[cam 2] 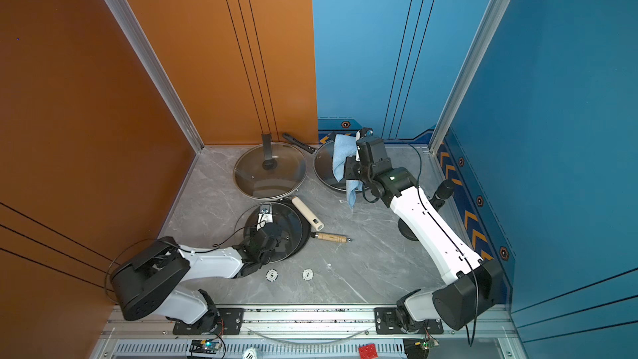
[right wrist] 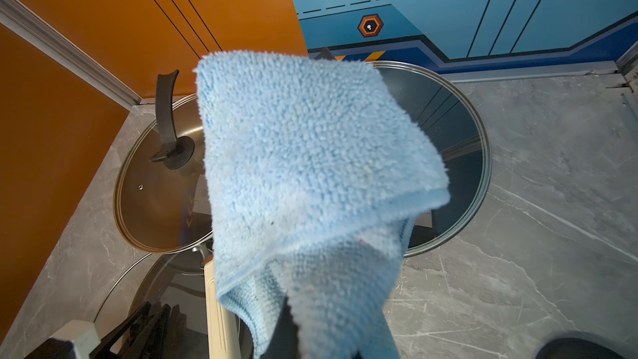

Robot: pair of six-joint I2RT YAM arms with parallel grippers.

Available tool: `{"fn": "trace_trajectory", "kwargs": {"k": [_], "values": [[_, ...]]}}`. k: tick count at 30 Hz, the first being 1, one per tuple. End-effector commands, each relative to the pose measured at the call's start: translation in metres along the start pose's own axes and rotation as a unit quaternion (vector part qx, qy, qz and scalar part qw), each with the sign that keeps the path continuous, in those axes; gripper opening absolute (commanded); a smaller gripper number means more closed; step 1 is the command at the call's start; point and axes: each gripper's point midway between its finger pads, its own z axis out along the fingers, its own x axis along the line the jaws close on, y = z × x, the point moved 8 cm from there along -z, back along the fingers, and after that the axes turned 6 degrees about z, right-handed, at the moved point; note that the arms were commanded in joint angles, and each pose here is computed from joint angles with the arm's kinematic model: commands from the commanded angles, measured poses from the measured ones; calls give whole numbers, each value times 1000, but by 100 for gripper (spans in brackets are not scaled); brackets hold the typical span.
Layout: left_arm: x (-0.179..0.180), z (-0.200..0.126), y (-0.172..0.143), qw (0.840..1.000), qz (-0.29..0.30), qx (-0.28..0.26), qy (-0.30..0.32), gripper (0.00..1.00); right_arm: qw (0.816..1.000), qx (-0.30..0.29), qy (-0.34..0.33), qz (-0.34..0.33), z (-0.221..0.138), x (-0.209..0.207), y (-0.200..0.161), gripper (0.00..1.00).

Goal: Wipe the pot lid with a cloth
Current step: Pick up the pot lid from the cooking pot, then wipe the pot lid.

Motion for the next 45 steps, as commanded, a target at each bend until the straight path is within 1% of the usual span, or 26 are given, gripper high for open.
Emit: {"fn": "trace_trajectory", "kwargs": {"k": [1,5,6,9,11,14,16,19,21,23,25,27,28,30,32,36,39,40,43,45], "values": [[12,-16,45,1000,-10,-11,21,24,1000,-20,2,6,-4,3,14,0],[32,-40,75,999,-7,34,-8,24,999,-22,13,22,-1,3,23,0],[37,-48,79,998,-2,58,-26,24,999,-22,15,26,0,3,25,0],[59,-67,103,994,-28,87,-63,24,999,-22,25,40,6,2,31,0],[74,-75,125,989,-69,94,-91,24,998,-22,34,48,11,3,34,0],[91,-81,160,977,-142,79,-135,24,997,-19,50,56,20,7,39,0],[99,-82,186,967,-190,63,-156,24,996,-14,62,59,25,11,41,0],[103,-74,211,949,-244,65,-188,24,995,-5,82,61,30,17,39,0],[102,-66,225,926,-289,64,-232,24,993,0,100,62,31,22,37,0],[101,-56,237,896,-343,55,-277,23,991,0,118,61,30,29,37,0],[102,-43,250,853,-408,30,-324,23,988,-1,143,61,29,37,36,0],[105,-30,258,818,-457,15,-350,22,984,-5,165,66,27,44,37,0],[105,-26,261,803,-475,14,-359,23,981,-5,179,69,27,47,37,0],[105,-16,262,785,-506,21,-357,23,977,-5,199,71,27,51,38,0],[104,-8,266,768,-528,26,-361,24,977,-2,204,69,28,54,37,0],[95,12,275,714,-578,42,-392,24,972,4,223,70,29,60,33,0],[83,27,284,682,-599,54,-416,24,961,6,268,73,28,73,31,0],[79,31,287,675,-602,56,-423,24,957,8,283,71,27,78,30,0],[69,41,295,641,-622,61,-446,25,944,16,325,51,23,98,25,0],[64,48,299,608,-644,62,-461,25,937,25,348,36,22,111,19,0]]}}
